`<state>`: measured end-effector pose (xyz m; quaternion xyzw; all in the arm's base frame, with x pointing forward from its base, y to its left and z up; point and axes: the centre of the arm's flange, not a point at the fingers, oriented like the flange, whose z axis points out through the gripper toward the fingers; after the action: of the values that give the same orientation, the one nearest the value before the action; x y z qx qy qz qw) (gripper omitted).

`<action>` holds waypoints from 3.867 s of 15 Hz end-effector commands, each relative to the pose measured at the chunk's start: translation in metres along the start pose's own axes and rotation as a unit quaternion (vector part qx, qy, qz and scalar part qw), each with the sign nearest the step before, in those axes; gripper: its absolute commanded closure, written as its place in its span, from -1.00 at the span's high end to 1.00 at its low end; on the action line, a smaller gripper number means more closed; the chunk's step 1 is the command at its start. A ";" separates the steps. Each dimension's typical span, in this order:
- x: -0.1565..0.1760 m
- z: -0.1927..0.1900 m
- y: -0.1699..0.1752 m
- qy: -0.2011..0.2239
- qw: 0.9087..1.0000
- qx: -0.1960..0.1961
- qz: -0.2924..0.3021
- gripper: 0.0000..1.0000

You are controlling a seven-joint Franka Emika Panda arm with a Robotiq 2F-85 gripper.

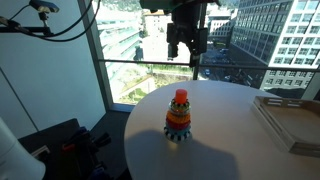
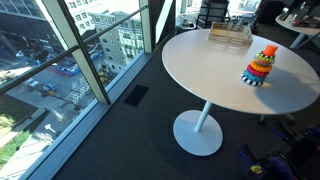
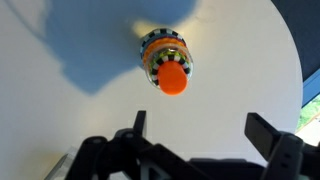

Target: Remove the striped ring from the orange rod and put it on the table

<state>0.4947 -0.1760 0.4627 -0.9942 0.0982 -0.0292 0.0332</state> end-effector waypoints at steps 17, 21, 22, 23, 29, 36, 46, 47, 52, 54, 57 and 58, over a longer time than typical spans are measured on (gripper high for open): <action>-0.032 0.073 0.009 -0.052 0.996 -0.069 0.031 1.00; -0.026 0.083 0.010 -0.048 0.995 -0.073 0.043 1.00; -0.025 0.087 0.010 -0.047 0.995 -0.073 0.047 1.00; -0.023 0.090 0.010 -0.045 0.995 -0.073 0.049 1.00; -0.016 0.107 0.004 -0.036 0.996 -0.069 0.046 1.00; -0.010 0.119 -0.003 -0.033 0.997 -0.053 0.041 1.00; -0.004 0.134 -0.004 -0.032 0.998 -0.029 0.055 1.00; -0.003 0.135 -0.004 -0.033 0.997 -0.029 0.056 1.00; -0.001 0.139 -0.004 -0.026 0.997 -0.033 0.059 1.00; -0.001 0.139 -0.004 -0.013 0.997 -0.036 0.059 1.00; 0.002 0.138 -0.004 -0.001 0.998 -0.038 0.059 1.00; 0.003 0.138 -0.004 0.000 0.998 -0.038 0.059 1.00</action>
<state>0.5024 -0.1624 0.3249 -0.9876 0.1568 -0.0120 -0.0031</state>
